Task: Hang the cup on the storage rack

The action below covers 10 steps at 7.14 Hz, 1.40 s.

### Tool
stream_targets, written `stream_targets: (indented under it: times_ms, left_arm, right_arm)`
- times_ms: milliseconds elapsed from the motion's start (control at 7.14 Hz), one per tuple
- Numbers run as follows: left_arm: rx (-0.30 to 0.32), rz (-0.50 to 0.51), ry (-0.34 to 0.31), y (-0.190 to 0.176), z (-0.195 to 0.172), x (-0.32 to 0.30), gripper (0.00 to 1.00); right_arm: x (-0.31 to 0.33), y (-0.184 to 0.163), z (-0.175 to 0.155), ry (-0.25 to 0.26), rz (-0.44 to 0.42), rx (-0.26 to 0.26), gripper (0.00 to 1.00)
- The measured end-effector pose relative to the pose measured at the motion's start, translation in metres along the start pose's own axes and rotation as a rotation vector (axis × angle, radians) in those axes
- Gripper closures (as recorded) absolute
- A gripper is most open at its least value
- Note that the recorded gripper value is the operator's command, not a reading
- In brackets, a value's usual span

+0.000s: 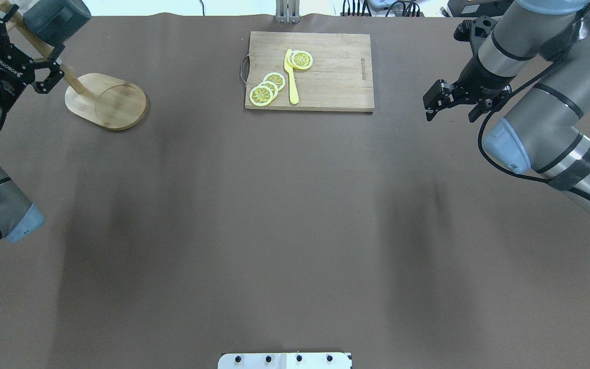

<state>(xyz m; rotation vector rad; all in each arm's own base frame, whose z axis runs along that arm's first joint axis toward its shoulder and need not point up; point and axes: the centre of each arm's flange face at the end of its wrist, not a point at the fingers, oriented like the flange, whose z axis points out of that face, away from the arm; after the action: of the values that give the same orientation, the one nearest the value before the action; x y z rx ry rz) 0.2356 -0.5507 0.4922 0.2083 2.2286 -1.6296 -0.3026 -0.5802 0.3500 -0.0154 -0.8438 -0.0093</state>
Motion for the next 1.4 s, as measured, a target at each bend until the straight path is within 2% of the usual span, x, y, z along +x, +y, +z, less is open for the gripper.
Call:
stream_targets:
  times_ms: [280,700,980,1120,1260,1400]
  left_arm:
    - [-0.018,-0.006,0.010,0.005,-0.022,0.015,0.02]
    - [-0.040,-0.023,0.027,0.011,-0.082,0.053,0.02]
    - [-0.077,-0.035,0.051,0.031,-0.117,0.087,0.01]
    - [-0.100,-0.011,0.067,0.049,-0.134,0.109,0.02]
    - [-0.112,0.086,0.089,0.076,-0.142,0.133,0.02]
    - [-0.100,0.253,0.121,0.102,-0.141,0.159,0.02]
  right_arm:
    - [0.000,0.000,0.000,-0.001,0.000,-0.001,0.00]
    - [-0.002,0.001,-0.003,-0.005,0.001,0.004,0.00]
    - [-0.005,0.003,-0.006,-0.010,0.006,0.006,0.00]
    - [-0.006,0.003,-0.006,-0.011,0.006,0.006,0.00]
    - [-0.005,0.003,-0.006,-0.011,0.008,0.006,0.00]
    - [0.001,0.002,-0.006,-0.008,0.012,0.007,0.00]
